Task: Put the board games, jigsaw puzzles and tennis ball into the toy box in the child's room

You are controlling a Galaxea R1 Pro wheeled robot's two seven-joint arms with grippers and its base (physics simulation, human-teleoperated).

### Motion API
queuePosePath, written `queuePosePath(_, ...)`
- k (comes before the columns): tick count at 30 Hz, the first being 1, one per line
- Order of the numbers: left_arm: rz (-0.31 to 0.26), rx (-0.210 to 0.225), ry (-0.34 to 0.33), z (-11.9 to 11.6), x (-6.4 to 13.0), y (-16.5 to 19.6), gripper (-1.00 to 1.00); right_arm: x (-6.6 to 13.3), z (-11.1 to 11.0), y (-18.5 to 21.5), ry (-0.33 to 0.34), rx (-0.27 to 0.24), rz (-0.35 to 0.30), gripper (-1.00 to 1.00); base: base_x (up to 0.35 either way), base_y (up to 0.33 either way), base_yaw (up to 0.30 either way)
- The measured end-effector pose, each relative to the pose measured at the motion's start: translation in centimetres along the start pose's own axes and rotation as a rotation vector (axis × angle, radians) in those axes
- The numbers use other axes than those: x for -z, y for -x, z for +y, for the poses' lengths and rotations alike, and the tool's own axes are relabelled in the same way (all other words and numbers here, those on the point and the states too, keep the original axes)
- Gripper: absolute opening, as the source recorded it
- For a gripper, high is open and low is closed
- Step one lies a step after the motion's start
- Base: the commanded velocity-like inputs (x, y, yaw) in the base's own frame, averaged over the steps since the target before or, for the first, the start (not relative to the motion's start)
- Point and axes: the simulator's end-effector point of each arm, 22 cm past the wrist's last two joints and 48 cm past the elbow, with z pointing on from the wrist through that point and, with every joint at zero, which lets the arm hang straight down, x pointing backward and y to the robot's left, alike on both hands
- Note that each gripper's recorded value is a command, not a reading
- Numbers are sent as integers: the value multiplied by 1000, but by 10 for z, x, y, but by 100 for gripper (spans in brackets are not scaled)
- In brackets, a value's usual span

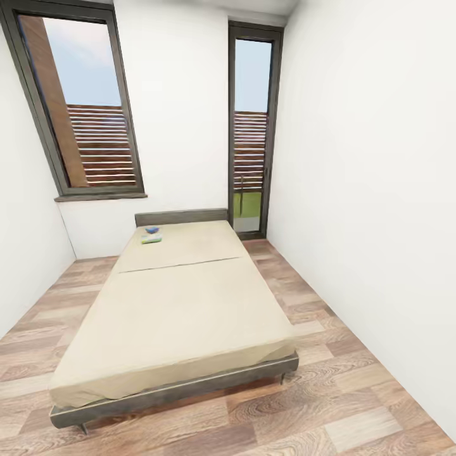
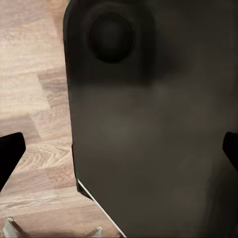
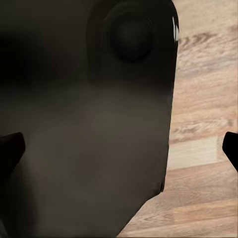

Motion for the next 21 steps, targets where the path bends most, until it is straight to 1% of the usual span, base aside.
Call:
queuePosePath(2,11,3,11,9,0,-6,100,0,-2,11,-3,1,-11,100,0,0,0)
queuePosePath(4,1,2,20,15,0,-1,100,0,-2,16,-3,1,-21,100,0,0,0)
queuePosePath(6,-9,2,20,15,0,4,100,0,-2,20,-3,1,-29,100,0,0,0)
queuePosePath(21,-9,2,20,15,0,4,100,0,-2,20,-3,1,-29,100,0,0,0)
